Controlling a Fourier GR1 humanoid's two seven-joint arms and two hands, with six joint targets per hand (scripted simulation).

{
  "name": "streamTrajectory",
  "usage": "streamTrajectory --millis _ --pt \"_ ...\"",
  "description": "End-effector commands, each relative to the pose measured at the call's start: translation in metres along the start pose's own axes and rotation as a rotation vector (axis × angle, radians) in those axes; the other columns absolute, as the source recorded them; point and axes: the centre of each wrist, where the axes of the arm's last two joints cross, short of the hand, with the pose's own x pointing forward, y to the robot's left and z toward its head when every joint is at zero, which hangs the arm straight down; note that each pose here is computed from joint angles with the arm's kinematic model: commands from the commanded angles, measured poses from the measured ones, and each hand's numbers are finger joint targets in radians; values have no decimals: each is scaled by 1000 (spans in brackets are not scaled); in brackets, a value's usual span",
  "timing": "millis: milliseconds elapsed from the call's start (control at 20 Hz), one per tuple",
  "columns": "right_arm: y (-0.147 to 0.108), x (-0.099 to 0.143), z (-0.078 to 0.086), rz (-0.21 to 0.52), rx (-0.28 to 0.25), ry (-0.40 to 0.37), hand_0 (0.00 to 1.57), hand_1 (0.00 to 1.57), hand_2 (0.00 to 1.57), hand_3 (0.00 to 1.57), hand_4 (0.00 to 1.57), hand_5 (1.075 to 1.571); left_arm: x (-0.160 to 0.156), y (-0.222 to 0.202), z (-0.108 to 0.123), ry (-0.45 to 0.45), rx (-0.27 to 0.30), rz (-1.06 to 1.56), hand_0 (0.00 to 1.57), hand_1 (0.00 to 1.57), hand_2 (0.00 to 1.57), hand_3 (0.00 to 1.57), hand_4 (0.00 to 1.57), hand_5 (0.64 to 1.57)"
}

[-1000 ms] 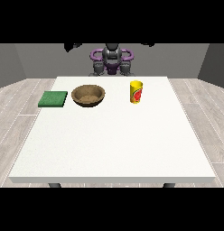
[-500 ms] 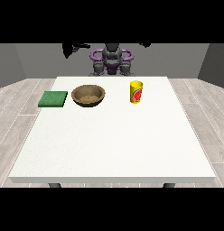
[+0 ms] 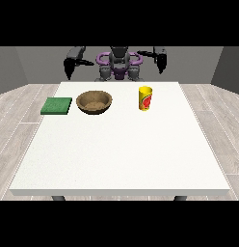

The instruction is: Pick the cup and pour the ball into the bowl, then pick the bowl and place it on the pad

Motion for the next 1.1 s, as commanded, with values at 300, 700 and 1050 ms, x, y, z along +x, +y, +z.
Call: streamTrajectory --millis 300,700,1050 --pt "-27 -10 -11 7 65 -15 0 0 0 0 0 1563 -55 12 -19 28 52 -73 0 0 0 0 0 1266" --pt "-58 -16 -26 3 36 -44 0 0 0 0 0 1563 -85 1 -28 -41 67 -96 0 0 0 0 0 1238" --pt "-76 -38 -8 -27 6 -59 0 0 0 0 0 1559 -109 1 -18 -43 90 -76 0 0 0 0 0 1262"
